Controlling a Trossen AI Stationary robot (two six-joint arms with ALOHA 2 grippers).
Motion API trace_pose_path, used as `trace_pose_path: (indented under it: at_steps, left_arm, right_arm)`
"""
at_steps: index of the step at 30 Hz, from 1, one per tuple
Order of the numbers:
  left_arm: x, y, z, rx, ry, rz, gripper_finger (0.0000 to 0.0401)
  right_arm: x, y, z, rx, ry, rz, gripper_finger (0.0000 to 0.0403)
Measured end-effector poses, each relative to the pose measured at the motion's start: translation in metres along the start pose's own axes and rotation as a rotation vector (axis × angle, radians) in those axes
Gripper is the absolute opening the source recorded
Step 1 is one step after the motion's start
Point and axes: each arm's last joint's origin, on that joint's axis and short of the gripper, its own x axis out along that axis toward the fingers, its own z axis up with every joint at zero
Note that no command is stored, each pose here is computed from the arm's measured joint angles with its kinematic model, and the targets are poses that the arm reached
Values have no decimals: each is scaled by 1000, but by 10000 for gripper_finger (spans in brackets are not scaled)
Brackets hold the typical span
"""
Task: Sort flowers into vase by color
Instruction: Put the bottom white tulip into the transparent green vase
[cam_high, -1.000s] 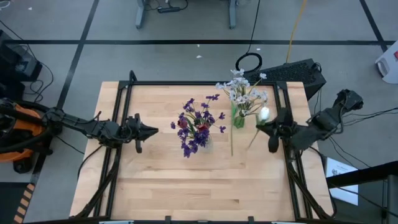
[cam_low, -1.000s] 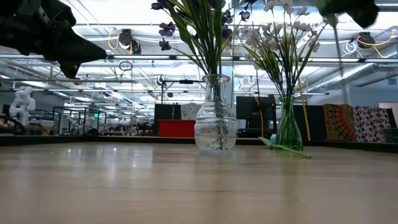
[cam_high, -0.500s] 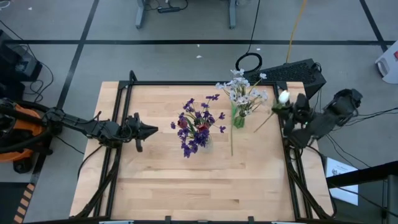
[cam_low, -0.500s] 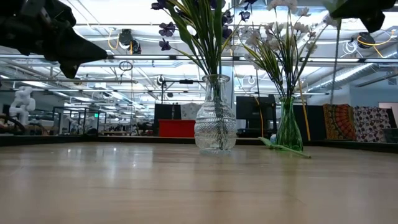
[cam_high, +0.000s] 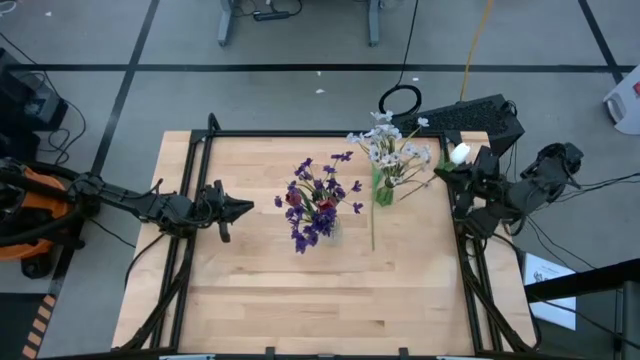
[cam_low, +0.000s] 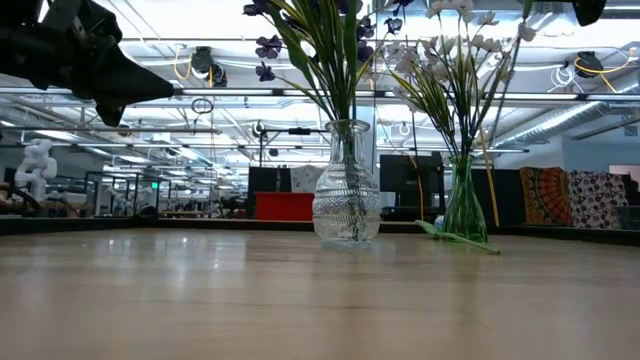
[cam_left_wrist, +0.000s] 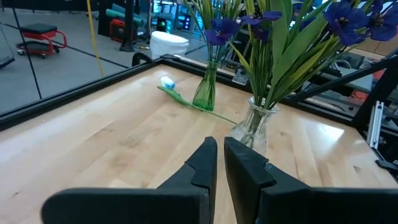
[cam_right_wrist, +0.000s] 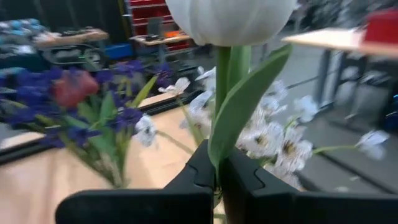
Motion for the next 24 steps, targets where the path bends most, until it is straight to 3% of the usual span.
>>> trace_pose_path:
  at_steps: [9, 24]
  left_arm:
    - [0, 0, 0, 2, 1, 4, 35]
    - [0, 0, 0, 3, 3, 4, 35]
  right_arm:
    - [14, 25, 3, -113, -68, -141, 0]
    - [35, 39, -3, -150, -43, -255, 0]
